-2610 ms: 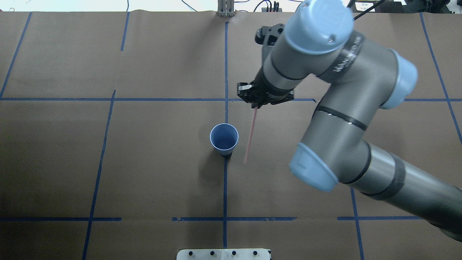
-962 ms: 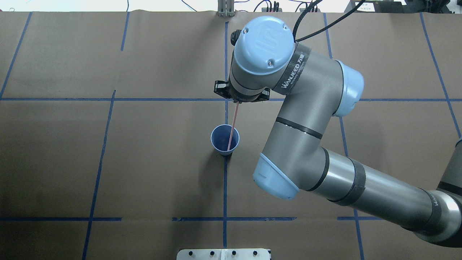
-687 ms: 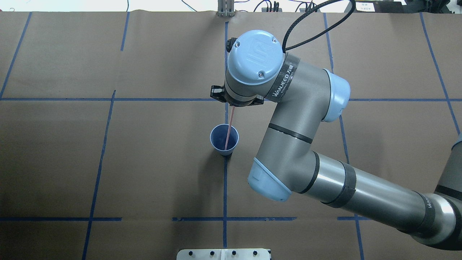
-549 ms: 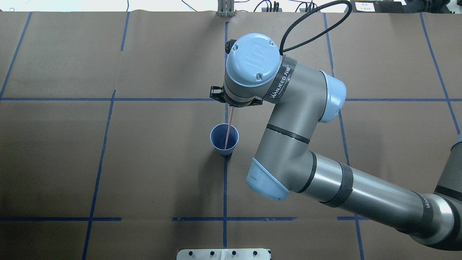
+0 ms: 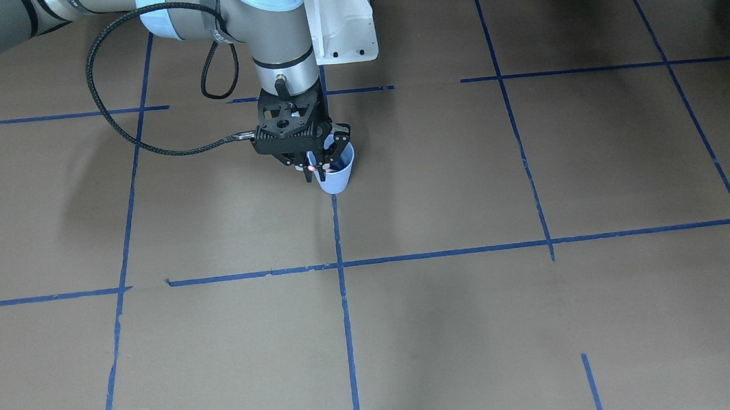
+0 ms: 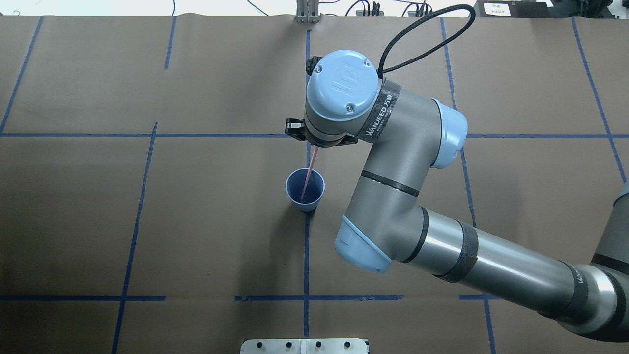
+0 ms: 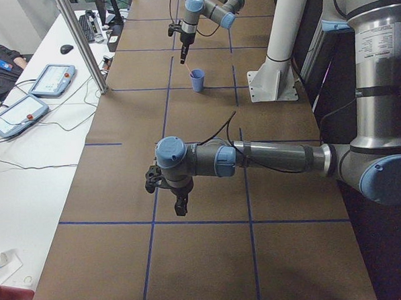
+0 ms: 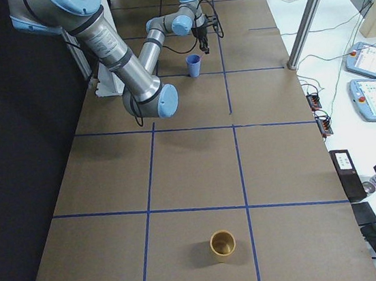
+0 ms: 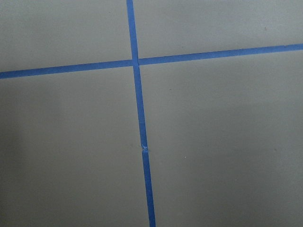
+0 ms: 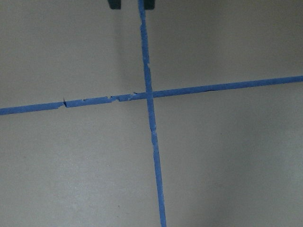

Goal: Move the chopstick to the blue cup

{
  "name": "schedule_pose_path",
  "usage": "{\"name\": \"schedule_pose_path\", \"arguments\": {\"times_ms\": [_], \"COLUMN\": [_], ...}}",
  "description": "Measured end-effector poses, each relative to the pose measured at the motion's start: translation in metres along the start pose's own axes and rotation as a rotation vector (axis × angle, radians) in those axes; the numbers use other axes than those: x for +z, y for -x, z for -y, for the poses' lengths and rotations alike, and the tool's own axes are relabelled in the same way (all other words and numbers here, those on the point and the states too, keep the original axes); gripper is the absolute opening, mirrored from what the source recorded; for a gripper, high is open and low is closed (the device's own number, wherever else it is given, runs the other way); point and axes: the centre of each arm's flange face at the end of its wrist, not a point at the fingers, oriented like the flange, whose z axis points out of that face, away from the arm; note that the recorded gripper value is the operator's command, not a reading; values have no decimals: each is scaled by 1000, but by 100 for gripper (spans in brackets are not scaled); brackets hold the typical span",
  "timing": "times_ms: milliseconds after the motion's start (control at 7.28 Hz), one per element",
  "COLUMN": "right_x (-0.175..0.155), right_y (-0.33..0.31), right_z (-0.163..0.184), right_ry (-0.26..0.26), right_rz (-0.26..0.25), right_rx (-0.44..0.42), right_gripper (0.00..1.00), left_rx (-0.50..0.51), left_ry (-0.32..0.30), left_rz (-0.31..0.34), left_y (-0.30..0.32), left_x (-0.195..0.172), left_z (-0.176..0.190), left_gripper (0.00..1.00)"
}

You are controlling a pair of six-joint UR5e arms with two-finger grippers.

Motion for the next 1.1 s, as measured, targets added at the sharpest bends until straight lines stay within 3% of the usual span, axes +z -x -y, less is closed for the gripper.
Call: {"name": "schedule_pose_path", "arguments": {"times_ms": [412,687,1099], "right_x": [-8,-18,-24], "right_y": [-3,-36,-154], "right_z": [7,50,135], "right_ry": [9,77,168], "right_rz": [9,-10,-47], "right_rx": [-20,-74,-207], "right_gripper": [100,100,100], "left_rx": [2,2,3], "left_ry": [-2,-3,-5], "left_rz": [0,0,1], "left_y": [-1,-1,-1], "left_x": [-1,-1,-1], "left_z": [1,1,0], "left_gripper": [100,100,100]}}
